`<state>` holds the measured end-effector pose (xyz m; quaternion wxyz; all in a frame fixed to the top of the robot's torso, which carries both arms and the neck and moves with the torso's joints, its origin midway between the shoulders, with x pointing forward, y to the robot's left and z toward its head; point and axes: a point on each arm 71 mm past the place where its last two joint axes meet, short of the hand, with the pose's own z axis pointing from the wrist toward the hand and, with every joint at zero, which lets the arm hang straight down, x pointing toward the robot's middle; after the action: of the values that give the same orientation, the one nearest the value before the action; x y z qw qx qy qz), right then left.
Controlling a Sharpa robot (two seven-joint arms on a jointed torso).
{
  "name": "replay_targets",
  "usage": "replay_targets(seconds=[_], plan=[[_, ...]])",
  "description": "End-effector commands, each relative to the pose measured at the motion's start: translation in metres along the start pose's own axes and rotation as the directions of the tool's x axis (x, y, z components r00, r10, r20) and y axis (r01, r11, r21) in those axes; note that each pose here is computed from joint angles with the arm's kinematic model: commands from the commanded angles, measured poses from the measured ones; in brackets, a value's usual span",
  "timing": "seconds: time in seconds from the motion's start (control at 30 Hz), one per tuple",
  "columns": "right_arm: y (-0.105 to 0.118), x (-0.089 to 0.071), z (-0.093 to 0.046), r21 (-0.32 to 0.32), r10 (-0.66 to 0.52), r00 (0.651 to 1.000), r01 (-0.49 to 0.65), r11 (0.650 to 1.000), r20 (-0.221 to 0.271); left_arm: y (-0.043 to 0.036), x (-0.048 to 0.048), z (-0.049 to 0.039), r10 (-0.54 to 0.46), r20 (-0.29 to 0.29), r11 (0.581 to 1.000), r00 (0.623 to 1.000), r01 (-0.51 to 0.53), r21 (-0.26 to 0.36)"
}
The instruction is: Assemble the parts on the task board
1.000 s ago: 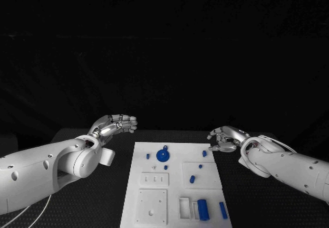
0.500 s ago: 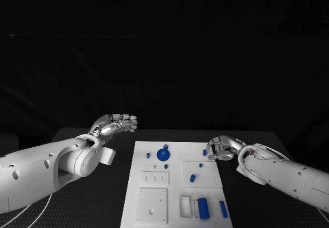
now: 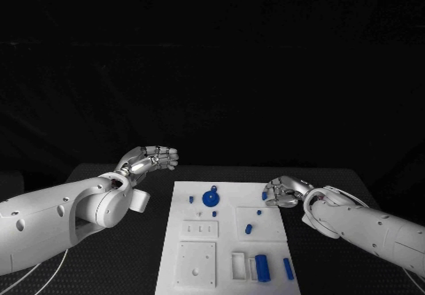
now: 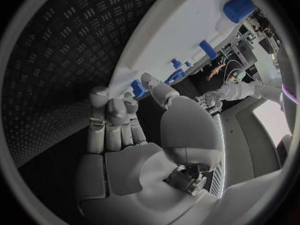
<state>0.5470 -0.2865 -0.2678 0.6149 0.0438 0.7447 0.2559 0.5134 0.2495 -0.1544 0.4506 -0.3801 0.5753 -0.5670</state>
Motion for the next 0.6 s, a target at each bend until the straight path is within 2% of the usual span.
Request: replay_targets(seconds=[0.03,0.6], plan=[[0.0016,0.0030,0.0009,-0.010,0.010,1.000,-0.011,1.000,-0.023,-0.0016,0.0027,0.0002,-0.008,-0.018,1.000,1.000,0.008,0.012],[0.0056,0.0049,0.0035,-0.014,0.012,1.000,-0.012,1.000,-0.021,-0.0017,0.0035,0.0000,-0.009,-0.021,1.000,1.000,0.009,0.011]])
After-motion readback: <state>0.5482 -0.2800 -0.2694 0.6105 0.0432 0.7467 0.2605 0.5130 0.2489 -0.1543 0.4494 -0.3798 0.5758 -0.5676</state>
